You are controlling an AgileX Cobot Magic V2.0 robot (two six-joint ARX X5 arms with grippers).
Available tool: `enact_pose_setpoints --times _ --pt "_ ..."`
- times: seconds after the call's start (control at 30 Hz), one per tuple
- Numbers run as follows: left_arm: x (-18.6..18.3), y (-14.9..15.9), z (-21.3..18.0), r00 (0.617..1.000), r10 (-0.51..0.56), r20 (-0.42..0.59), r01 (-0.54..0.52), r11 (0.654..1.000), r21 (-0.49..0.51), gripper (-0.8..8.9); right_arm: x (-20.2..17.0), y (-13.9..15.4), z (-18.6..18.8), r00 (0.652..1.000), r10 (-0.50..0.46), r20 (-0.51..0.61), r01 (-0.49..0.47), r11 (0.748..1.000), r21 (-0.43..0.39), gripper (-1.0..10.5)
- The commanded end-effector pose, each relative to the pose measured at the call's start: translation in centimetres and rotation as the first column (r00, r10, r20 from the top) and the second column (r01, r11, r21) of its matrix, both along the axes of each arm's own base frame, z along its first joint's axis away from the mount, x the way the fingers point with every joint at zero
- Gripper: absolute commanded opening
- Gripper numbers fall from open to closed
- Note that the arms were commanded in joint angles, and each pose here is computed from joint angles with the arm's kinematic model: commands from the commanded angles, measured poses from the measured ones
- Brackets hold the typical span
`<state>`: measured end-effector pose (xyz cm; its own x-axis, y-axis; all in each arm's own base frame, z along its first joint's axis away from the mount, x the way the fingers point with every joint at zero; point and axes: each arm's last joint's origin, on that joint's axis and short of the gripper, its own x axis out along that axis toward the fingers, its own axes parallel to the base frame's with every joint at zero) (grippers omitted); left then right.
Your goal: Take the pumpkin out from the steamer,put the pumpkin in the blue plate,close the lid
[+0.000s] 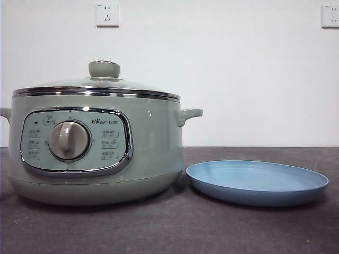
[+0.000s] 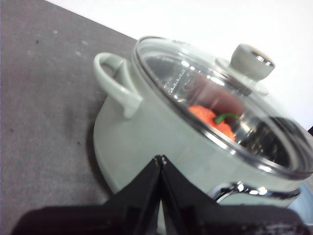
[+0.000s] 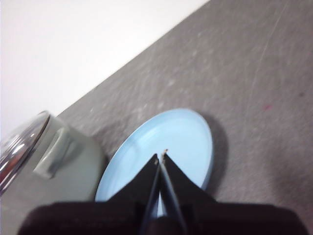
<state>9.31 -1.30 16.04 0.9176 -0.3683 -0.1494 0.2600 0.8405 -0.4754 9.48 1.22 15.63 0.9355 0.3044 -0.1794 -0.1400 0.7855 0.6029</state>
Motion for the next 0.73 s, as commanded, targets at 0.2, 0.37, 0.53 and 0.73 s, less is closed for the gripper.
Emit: enact_pose_setpoints --times 0.2,0.37,0.53,0.73 --pt "0.1 0.0 3.4 1.000 0.011 -0.012 -0.011 1.000 0.004 -0.08 -0.2 0.1 3.0 0.999 0.025 -0.027 -0.024 0.999 0.027 -0.2" --pt "0.9 0.0 5.6 0.999 0.005 -0.035 -0.005 1.000 0.011 -0.08 0.1 0.1 5.5 0.999 0.032 -0.024 -0.032 0.999 -0.010 -0.2" --pt "1.9 0.0 8.2 1.000 -0.022 -0.005 0.022 0.993 0.115 -0.08 0.7 0.1 8.4 0.999 0.048 0.012 -0.047 0.995 -0.091 -0.2" --pt "3.2 -0.1 11.8 0.998 -0.041 0.038 0.032 0.979 0.200 -0.08 1.7 0.2 12.1 0.996 0.074 0.058 -0.061 0.978 -0.198 -0.2"
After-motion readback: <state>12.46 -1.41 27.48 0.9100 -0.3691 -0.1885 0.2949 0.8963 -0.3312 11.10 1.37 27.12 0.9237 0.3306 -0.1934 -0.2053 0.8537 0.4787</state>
